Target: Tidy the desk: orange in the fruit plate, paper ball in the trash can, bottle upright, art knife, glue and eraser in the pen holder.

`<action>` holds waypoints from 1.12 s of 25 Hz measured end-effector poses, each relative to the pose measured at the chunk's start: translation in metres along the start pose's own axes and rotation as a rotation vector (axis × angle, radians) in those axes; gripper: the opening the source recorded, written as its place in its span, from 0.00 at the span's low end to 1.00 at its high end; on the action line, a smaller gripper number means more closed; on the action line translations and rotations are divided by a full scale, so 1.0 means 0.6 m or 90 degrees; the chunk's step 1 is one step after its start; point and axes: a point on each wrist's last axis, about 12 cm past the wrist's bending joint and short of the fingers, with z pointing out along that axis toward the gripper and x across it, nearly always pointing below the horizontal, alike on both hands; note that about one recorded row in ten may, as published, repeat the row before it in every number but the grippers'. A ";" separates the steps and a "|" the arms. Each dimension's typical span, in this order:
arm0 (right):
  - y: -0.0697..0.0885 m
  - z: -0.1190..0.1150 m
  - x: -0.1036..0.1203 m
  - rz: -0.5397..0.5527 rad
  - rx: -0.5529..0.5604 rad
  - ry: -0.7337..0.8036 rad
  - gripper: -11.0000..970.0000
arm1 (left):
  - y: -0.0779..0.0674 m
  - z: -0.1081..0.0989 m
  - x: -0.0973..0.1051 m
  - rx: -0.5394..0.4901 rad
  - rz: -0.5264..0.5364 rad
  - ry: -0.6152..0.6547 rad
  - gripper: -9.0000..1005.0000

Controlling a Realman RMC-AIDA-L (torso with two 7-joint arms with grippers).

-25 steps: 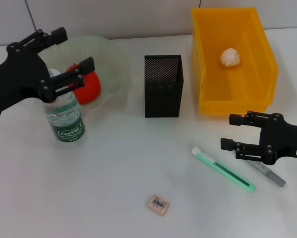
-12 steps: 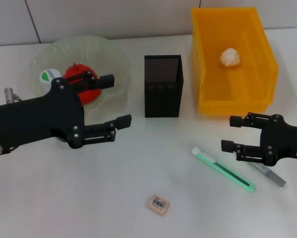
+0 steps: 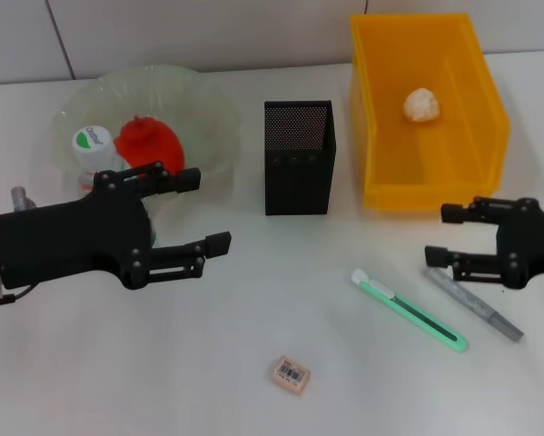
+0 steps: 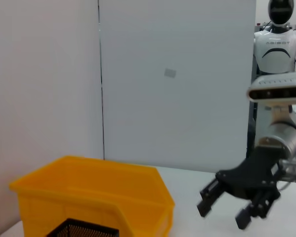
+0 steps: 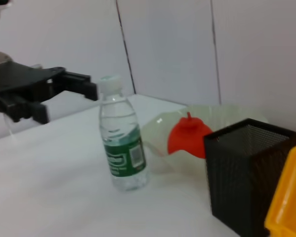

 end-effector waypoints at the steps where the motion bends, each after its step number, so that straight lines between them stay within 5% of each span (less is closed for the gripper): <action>1: 0.000 0.000 0.000 0.000 0.000 0.000 0.75 | 0.000 0.000 0.000 0.000 0.000 0.000 0.81; 13: -0.011 -0.010 -0.119 0.053 0.031 0.135 0.75 | -0.007 0.006 0.027 0.009 -0.014 0.004 0.81; 28: 0.009 0.114 -0.202 -0.014 0.074 0.483 0.74 | -0.010 0.012 0.036 0.018 -0.016 0.003 0.81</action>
